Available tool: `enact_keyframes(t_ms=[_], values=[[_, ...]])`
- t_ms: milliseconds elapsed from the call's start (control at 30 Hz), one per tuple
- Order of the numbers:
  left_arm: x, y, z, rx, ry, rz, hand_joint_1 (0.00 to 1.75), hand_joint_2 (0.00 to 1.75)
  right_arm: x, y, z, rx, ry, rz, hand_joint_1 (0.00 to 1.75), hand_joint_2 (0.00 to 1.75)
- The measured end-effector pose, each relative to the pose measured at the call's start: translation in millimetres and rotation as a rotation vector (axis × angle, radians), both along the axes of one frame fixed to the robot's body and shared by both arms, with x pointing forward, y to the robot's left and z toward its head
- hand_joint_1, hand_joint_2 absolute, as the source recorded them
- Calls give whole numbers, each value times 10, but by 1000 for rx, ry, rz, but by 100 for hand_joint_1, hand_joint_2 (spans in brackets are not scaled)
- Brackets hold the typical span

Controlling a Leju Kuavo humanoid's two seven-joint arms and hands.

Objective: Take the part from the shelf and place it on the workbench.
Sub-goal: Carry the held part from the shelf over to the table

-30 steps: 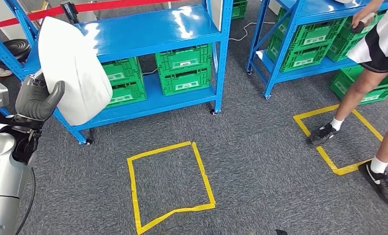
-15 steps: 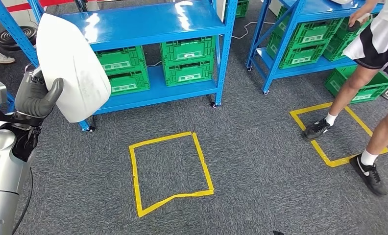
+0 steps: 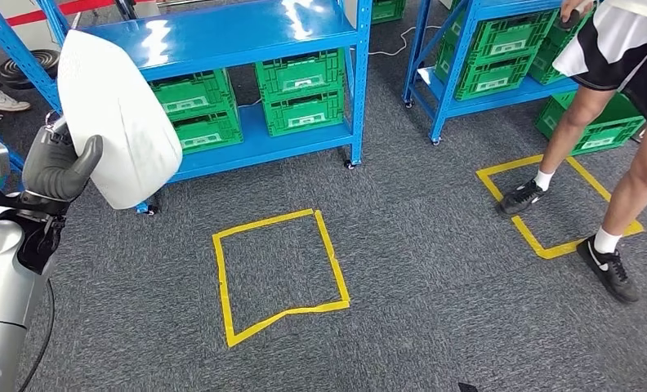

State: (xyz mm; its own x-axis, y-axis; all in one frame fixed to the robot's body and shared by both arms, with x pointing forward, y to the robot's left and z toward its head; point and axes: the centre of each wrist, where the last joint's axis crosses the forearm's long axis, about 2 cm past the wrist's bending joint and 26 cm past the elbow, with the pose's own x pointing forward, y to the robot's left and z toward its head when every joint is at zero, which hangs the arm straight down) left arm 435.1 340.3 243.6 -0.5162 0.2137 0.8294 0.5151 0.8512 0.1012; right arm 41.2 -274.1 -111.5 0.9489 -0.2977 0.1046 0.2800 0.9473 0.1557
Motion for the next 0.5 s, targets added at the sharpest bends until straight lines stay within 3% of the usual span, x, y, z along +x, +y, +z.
enact_keyframes(t_ms=[500], values=[[-35,211,-27,11,-1,18,175,175,-44,-5,-4,16,-28,26,0,175]])
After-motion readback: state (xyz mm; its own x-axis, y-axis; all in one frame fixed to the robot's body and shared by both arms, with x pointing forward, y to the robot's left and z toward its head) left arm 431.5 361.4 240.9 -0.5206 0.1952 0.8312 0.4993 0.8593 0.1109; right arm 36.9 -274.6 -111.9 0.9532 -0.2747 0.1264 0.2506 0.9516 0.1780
